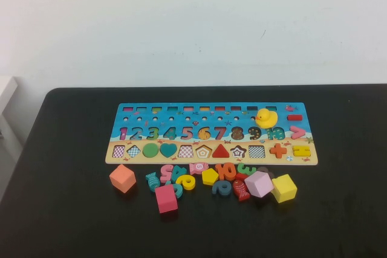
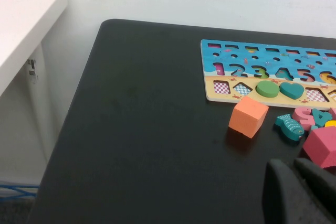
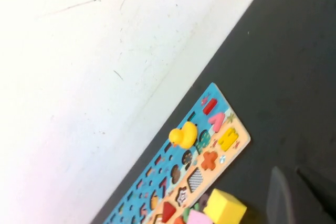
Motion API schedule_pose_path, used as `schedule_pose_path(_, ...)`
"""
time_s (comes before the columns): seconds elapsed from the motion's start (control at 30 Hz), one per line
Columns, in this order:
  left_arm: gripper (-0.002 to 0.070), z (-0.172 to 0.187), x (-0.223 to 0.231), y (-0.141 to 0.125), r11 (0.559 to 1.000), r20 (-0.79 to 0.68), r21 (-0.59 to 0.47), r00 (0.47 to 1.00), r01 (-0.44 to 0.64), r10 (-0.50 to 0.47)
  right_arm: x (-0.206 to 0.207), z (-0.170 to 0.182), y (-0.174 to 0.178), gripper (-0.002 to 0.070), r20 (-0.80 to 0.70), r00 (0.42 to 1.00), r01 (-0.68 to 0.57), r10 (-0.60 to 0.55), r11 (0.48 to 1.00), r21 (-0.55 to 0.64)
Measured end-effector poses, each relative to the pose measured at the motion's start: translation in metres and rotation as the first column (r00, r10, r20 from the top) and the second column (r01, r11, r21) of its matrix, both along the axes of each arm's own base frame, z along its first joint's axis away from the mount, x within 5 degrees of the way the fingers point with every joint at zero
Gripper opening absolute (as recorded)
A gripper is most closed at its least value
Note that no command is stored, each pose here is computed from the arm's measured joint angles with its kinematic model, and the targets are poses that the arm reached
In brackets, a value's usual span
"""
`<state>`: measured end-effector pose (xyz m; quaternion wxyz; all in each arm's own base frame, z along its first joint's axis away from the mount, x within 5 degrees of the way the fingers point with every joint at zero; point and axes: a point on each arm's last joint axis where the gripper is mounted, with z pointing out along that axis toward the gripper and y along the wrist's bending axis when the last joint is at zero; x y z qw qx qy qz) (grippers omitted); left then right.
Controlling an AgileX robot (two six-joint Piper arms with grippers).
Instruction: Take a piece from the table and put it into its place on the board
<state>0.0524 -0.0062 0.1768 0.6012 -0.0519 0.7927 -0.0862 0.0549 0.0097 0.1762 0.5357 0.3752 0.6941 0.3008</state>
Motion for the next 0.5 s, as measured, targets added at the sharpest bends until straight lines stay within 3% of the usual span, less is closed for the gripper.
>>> schedule_pose_path(0.13,-0.0001,0.0,0.0,0.0,1.0,0.0,0.0,1.0,0.0,0.0,0.0,0.0,0.0,0.0019,0.003,1.0,-0.021,0.022,0.997,-0.075)
schedule_pose_path(0.23,-0.0001,0.0,0.0,0.0,1.0,0.0,0.0,1.0,0.0,0.0,0.0,0.001,0.002,0.0019,-0.009,0.997,-0.075,0.075,0.974,-0.214)
schedule_pose_path(0.4,-0.0001,0.0,0.0,0.0,1.0,0.0,0.0,1.0,0.0,0.0,-0.004,0.039,0.01,0.0019,-0.057,0.971,-0.23,0.233,0.838,-0.494)
schedule_pose_path(0.43,-0.0001,0.0,0.0,0.0,1.0,0.0,0.0,1.0,0.0,0.0,-0.002,0.063,0.011,0.0019,-0.111,0.954,-0.291,0.278,0.775,-0.561)
schedule_pose_path(0.5,-0.0001,0.0,0.0,0.0,1.0,0.0,0.0,1.0,0.0,0.0,0.003,0.084,0.012,0.0019,-0.19,0.928,-0.368,0.321,0.703,-0.608)
